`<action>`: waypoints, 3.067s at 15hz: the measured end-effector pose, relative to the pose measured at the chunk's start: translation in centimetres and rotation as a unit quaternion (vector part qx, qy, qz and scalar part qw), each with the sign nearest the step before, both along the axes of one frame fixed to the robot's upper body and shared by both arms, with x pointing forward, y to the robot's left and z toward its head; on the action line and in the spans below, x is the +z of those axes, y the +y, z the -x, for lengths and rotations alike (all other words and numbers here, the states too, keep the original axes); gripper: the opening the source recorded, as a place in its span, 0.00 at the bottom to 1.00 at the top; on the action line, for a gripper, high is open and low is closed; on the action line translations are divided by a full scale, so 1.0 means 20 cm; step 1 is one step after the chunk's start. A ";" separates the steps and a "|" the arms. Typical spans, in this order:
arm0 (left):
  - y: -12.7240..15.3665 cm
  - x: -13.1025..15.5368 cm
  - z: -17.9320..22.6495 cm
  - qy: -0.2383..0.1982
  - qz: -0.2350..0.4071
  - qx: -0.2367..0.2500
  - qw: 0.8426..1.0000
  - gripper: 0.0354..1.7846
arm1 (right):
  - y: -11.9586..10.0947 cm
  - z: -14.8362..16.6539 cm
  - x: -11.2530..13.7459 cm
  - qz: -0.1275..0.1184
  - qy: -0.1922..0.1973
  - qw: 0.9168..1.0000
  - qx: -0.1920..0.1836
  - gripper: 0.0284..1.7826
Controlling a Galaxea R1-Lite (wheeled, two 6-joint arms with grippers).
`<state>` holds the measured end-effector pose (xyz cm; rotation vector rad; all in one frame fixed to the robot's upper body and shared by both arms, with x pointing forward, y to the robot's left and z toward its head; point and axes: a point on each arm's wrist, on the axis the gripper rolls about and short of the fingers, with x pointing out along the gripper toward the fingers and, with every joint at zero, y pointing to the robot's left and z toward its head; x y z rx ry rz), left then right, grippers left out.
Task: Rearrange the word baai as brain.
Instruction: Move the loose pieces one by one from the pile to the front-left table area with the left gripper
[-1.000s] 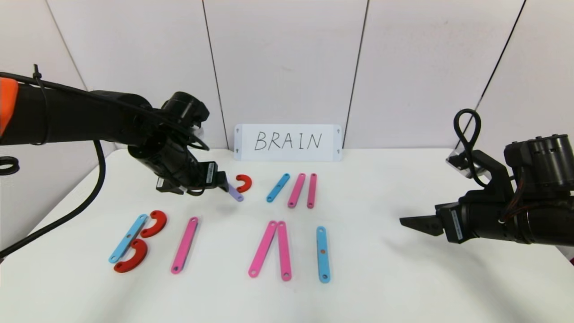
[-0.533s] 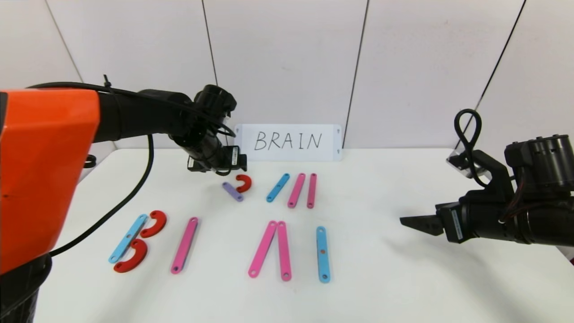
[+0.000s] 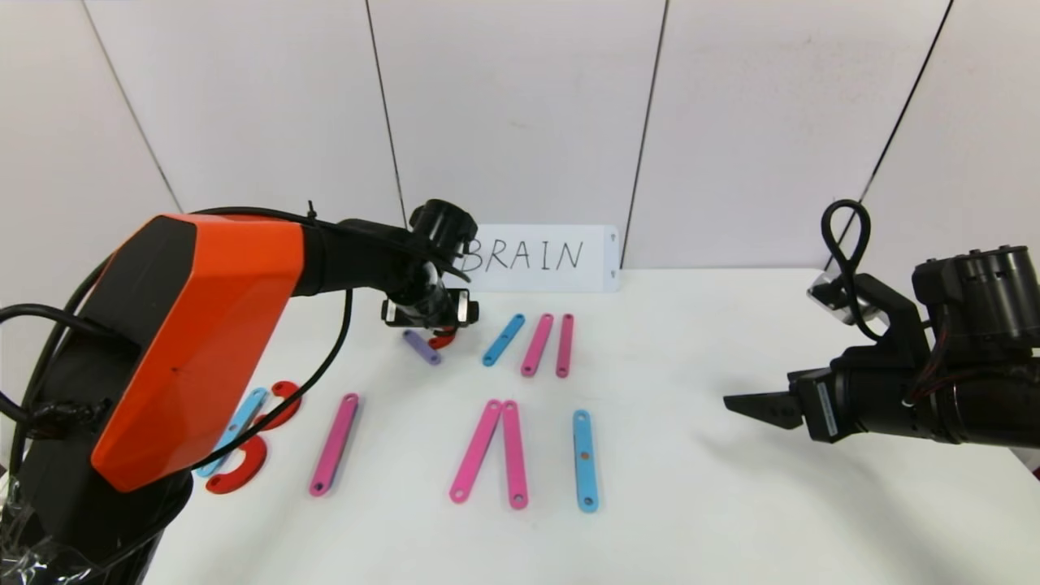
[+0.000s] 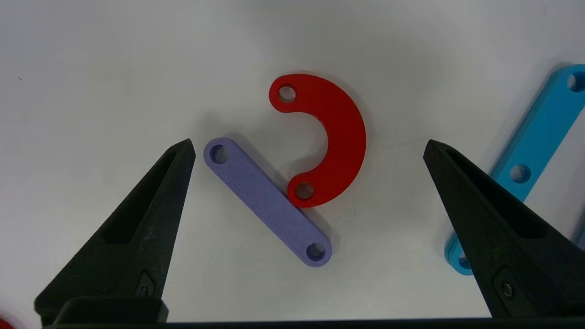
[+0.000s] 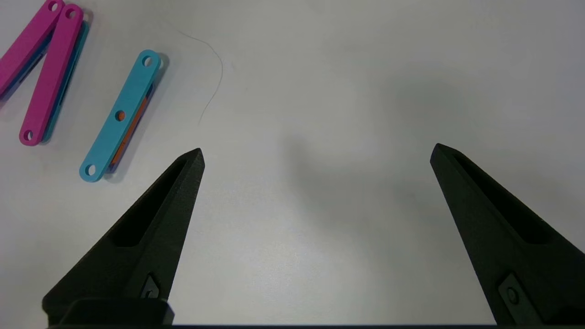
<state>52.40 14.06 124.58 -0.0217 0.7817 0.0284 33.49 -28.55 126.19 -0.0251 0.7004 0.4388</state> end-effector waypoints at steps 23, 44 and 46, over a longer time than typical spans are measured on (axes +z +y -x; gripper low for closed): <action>-0.12 -0.13 -0.03 -0.025 0.025 0.030 0.999 0.98 | 0.01 0.01 -0.01 0.001 0.004 1.000 0.004 0.97; -0.12 -0.15 -0.03 -0.018 0.017 0.027 0.999 0.15 | 0.01 0.01 -0.02 0.001 0.006 1.000 0.004 0.97; -0.12 -0.13 -0.02 -0.021 0.016 0.025 0.999 0.15 | 0.01 0.01 -0.02 0.002 0.005 1.000 0.004 0.97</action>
